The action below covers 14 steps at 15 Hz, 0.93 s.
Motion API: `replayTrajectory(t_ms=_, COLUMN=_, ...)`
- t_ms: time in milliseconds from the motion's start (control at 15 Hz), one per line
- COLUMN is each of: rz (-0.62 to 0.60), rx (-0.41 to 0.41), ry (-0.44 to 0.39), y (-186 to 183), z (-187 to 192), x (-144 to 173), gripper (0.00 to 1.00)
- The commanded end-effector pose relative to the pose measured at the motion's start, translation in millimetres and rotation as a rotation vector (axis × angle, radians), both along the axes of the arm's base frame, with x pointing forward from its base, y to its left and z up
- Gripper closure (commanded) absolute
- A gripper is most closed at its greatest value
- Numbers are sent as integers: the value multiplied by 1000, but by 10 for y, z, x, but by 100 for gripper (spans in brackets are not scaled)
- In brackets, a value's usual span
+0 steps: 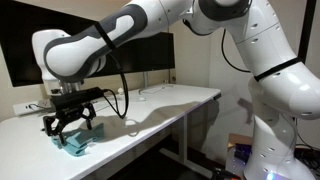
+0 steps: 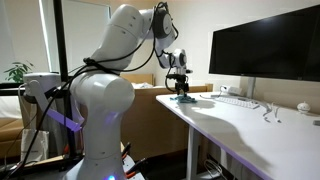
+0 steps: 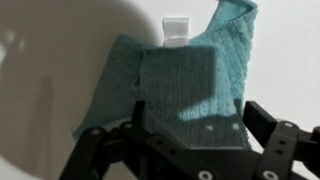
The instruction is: Use the blue towel to wipe the desk
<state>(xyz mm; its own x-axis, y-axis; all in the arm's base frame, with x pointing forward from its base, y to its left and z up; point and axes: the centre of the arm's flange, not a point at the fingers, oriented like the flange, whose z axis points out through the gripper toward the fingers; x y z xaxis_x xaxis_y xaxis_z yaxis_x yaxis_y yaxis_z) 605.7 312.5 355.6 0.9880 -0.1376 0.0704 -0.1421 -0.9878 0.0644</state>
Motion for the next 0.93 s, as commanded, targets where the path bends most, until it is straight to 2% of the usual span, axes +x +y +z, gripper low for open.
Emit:
replayTrajectory(t_ms=0, rz=8, rx=31, ry=57, y=12, z=-196, x=99, gripper=25)
replayTrajectory(t_ms=133, rz=-12, rx=36, ry=81, y=18, z=-289, x=111, gripper=32)
replayTrajectory(t_ms=733, rz=-16, rx=9, ry=55, y=177, z=-148, x=80, gripper=90)
replayTrajectory(t_ms=800, rz=-12, rx=7, ry=60, y=184, z=-145, x=74, gripper=48)
replayTrajectory(t_ms=867, rz=-11, rx=2, ry=64, y=190, z=-139, x=69, gripper=51)
